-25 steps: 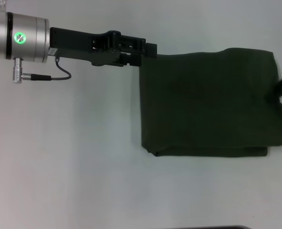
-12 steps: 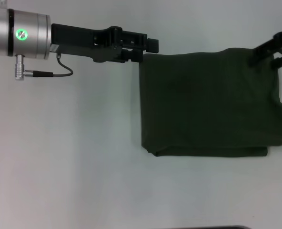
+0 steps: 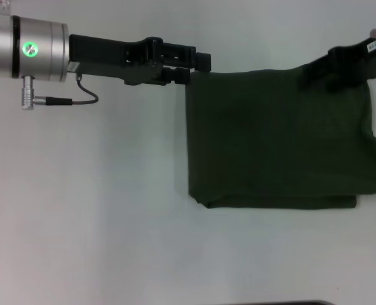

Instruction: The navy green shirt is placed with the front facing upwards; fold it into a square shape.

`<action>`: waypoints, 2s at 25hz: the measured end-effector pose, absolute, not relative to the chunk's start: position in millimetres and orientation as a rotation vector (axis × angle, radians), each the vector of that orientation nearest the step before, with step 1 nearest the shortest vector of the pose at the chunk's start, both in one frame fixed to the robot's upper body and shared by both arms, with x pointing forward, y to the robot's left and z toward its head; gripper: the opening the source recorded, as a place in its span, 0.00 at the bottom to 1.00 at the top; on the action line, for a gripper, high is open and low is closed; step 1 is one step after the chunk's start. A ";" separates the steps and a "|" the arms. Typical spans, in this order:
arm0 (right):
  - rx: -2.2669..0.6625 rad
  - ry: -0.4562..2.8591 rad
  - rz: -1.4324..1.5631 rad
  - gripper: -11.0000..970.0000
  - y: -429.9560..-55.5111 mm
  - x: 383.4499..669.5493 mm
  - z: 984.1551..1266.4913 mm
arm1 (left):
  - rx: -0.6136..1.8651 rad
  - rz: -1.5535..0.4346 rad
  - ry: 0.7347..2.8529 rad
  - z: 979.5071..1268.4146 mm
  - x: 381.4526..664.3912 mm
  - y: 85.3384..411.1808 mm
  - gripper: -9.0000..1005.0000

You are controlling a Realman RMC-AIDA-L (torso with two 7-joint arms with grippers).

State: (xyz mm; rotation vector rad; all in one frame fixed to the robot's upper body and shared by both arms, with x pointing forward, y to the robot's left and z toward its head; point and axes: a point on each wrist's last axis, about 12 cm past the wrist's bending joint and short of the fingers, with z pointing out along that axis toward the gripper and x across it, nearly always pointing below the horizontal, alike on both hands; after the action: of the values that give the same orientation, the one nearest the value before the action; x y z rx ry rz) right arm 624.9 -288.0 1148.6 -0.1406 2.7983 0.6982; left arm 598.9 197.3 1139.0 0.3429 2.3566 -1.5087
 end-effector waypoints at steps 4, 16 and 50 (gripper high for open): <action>-0.115 2.836 0.604 0.85 -297.5 623.9 1142.2 | 0.339 -1.507 2.355 1138.9 599.3 197.5 0.65; -0.053 2.807 0.533 0.85 -315.6 625.9 1153.6 | 0.331 -1.504 2.355 1138.1 599.5 197.4 0.65; -0.116 2.755 0.814 0.85 -299.4 626.7 1167.4 | 0.311 -1.331 2.675 1110.9 594.6 185.2 0.65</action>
State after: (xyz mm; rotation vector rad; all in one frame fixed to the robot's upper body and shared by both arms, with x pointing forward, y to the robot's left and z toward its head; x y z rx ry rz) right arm 626.7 -299.4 1167.4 -0.1157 2.7548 0.8144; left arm 594.6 185.2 1110.9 0.3114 2.6753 -1.3307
